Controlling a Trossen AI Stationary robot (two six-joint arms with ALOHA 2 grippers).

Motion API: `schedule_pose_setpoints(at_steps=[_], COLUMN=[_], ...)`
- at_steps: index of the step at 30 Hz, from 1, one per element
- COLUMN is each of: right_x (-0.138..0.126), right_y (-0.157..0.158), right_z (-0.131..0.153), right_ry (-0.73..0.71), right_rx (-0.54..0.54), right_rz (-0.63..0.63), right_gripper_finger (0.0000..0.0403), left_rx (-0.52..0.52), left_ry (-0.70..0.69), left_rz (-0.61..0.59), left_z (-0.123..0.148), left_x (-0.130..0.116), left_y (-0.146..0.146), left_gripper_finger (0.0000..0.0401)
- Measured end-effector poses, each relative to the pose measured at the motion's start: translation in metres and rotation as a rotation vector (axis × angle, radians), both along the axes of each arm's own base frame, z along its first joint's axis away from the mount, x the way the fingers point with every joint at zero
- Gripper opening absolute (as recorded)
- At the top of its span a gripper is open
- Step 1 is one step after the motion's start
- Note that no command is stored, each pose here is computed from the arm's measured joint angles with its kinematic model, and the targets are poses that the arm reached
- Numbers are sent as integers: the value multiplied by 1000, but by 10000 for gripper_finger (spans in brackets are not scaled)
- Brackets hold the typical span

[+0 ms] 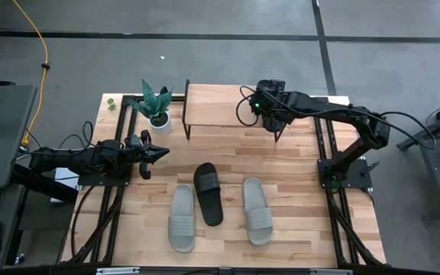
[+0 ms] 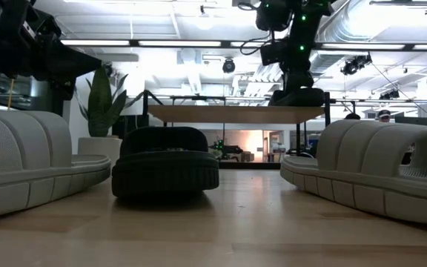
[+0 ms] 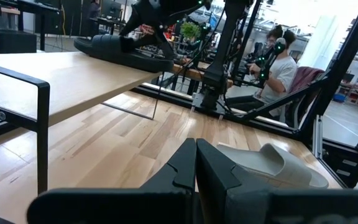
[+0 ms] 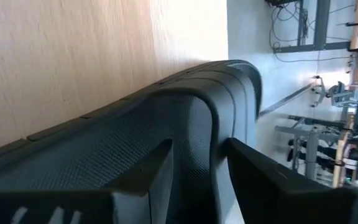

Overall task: Pick and place slides into the shelf
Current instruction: Put the right black slide on the shelf, then put the black slide on the shelf

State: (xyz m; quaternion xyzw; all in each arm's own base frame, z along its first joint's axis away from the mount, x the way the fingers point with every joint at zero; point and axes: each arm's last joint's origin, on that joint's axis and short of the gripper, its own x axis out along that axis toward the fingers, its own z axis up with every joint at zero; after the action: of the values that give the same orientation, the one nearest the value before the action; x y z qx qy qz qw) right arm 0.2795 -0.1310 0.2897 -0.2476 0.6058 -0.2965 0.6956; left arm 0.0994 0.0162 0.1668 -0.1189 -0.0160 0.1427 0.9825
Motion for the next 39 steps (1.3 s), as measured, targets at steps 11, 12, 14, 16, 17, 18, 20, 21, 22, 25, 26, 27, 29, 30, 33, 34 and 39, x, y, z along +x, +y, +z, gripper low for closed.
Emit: schedule_pose_setpoints(at_steps=[11,12,14,16,17,18,20,21,22,25,26,27,29,30,33,34,39], right_x=[-17,-18,-21,-22,-23,-22,-21,-20,-19,-16,-15,-14,-11,-10,-6,-4,5], right_y=[16,18,20,23,26,28,34,36,39,48,52,55,63,66,78,82,100], right_z=[28,29,32,34,34,34,34,35,35,34,34,34,33,33,33,33,37], right_ry=[-133,-137,-146,-164,-164,-171,-178,-187,-193,-217,-231,-244,-276,-291,-343,-362,-433], right_rx=[19,19,25,45,56,66,79,83,89,134,154,177,234,266,354,381,491], right_rz=[24,24,25,32,43,53,60,66,73,103,111,122,137,147,180,193,325], right_gripper_finger=[140,140,140,140,140,140,140,140,140,140,140,140,140,140,140,140,140], left_rx=[0,0,0,0,0,0,0,0,0,0,0,0,0,0,0,0,0], left_ry=[1,1,1,1,1,1,1,1,1,1,1,1,1,1,1,1,1], left_rz=[0,0,0,0,0,0,1,1,0,0,1,0,1,4,17,19,19], left_z=[0,0,0,0,0,0,0,0,0,0,0,0,0,0,0,0,0], left_x=[0,0,0,0,0,0,0,0,0,0,0,0,0,0,0,0,0], left_y=[0,0,0,0,0,0,0,0,0,0,0,0,0,0,0,1,1], left_gripper_finger=[1,1,1,1,1,1,1,1,1,1,1,1,1,1,1,1,1])
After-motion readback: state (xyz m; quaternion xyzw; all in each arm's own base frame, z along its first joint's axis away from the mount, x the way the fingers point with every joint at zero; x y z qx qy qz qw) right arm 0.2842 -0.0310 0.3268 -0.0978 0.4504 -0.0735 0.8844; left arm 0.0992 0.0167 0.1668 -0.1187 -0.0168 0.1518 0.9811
